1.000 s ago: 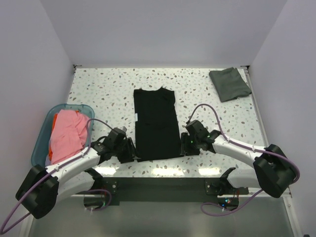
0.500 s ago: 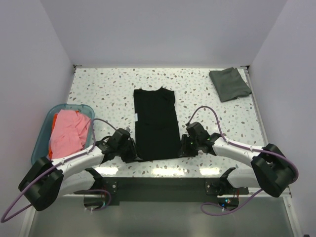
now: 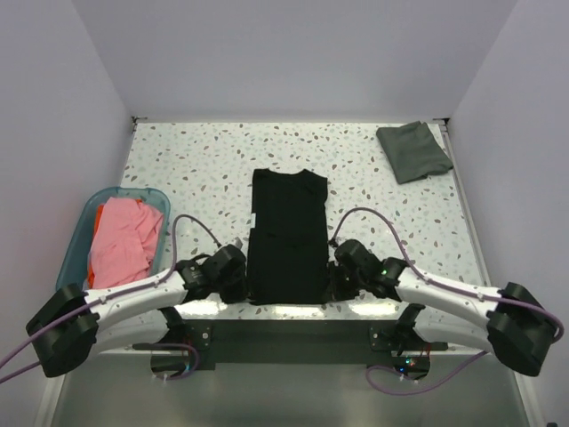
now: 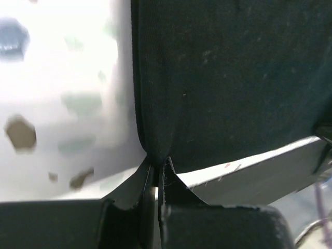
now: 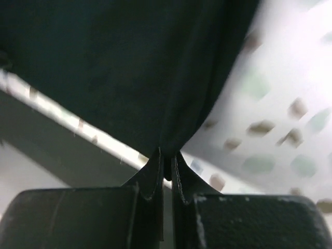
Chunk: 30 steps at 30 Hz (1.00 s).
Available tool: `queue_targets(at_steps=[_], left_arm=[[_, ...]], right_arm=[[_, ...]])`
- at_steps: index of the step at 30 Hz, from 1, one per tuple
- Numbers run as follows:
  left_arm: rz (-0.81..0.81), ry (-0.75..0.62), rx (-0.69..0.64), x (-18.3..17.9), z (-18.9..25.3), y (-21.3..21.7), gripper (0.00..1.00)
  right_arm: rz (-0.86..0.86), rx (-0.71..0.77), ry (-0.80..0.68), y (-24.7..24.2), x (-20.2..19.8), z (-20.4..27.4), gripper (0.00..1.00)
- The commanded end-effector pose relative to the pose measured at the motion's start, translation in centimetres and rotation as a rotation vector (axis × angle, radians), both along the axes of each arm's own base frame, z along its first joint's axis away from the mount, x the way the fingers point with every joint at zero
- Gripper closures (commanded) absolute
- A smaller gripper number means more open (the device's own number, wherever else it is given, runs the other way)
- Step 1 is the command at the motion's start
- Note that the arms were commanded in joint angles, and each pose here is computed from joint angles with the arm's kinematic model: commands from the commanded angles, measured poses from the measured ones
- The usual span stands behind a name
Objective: Fold and stack the t-shirts
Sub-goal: Fold the tshirt
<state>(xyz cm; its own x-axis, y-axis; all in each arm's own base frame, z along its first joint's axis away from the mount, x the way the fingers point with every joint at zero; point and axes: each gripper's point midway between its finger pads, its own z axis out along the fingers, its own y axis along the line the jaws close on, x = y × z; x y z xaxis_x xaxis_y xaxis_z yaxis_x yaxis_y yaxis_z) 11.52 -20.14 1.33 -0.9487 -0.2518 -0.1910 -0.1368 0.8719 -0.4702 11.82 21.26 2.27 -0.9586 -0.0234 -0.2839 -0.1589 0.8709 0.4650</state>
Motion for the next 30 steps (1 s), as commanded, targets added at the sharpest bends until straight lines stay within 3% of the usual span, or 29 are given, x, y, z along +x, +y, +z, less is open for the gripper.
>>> queue_targets(at_steps=[1,7,20,30], left_arm=[[0.006,-0.024,0.095,-1.4,1.0,1.3,1.0],[0.006,-0.17,0.045,-0.1,7.8,0.1,1.0],[0.02,-0.324,0.017,2.6,14.0,-0.8,1.0],[0.047,-0.474,0.012,11.4,17.7,-1.0,1.0]], right_arm=[[0.046,-0.03,-0.046,-1.0,-2.3,1.3,1.0],[0.039,-0.008,-0.192,-2.2,-1.3,6.5,1.0],[0.012,-0.024,-0.35,-2.0,1.6,13.1,1.0],[-0.044,-0.134,-0.481,-0.6,9.0,16.5,1.0]])
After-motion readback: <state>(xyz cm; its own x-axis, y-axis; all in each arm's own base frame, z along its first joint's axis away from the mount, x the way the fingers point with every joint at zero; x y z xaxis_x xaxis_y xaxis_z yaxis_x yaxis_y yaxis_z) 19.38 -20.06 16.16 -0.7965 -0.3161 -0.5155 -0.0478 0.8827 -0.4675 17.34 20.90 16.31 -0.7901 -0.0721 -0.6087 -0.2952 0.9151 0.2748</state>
